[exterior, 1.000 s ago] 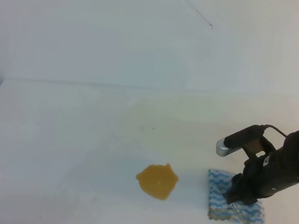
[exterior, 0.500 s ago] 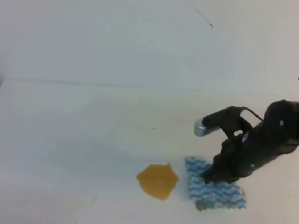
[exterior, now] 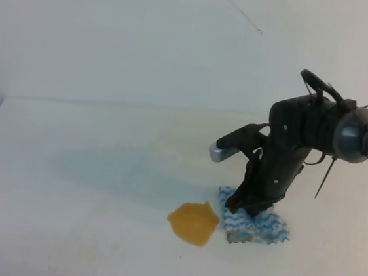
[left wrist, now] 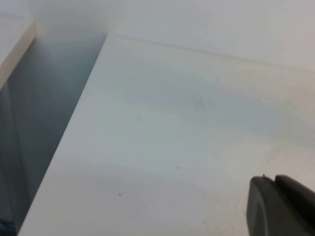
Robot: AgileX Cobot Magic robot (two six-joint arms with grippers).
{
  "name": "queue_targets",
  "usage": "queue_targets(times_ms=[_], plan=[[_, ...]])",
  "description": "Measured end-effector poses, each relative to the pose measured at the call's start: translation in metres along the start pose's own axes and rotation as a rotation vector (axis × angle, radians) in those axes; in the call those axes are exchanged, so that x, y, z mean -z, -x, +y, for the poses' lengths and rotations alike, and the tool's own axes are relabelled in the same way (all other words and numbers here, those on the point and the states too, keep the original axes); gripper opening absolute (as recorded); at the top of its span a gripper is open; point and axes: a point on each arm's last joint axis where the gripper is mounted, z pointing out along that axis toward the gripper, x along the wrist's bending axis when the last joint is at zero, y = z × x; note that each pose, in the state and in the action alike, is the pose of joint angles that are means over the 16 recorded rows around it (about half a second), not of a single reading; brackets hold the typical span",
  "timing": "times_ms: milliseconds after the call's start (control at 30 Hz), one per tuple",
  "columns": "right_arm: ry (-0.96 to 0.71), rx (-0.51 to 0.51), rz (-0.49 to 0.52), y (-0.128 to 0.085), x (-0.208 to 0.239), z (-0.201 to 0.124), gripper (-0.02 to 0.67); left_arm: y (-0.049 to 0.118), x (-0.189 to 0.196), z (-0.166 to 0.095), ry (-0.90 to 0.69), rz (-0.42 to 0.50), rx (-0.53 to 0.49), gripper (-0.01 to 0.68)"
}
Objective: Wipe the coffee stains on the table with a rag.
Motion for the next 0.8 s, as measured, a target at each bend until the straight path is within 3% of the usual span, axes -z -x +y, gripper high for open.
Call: queue_targets(times_ms=[167, 567, 700, 800], plan=[[-0.009, 0.067, -0.007, -0.027, -0.012, 0.014, -0.003, 0.0, 0.0, 0.0, 0.0, 0.0, 0.0, -0.001], [0.016, 0.19, 0.079, -0.118, -0.026, 0.041, -0.002, 0.0, 0.0, 0.0, 0.0, 0.0, -0.002, -0.001], [-0.005, 0.201, 0.092, -0.131, -0.029, 0.04, -0.002, 0.0, 0.0, 0.0, 0.0, 0.0, -0.002, -0.001], [-0.034, 0.201, 0.071, -0.128, -0.032, 0.036, -0.003, 0.0, 0.0, 0.0, 0.0, 0.0, -0.001, -0.001]])
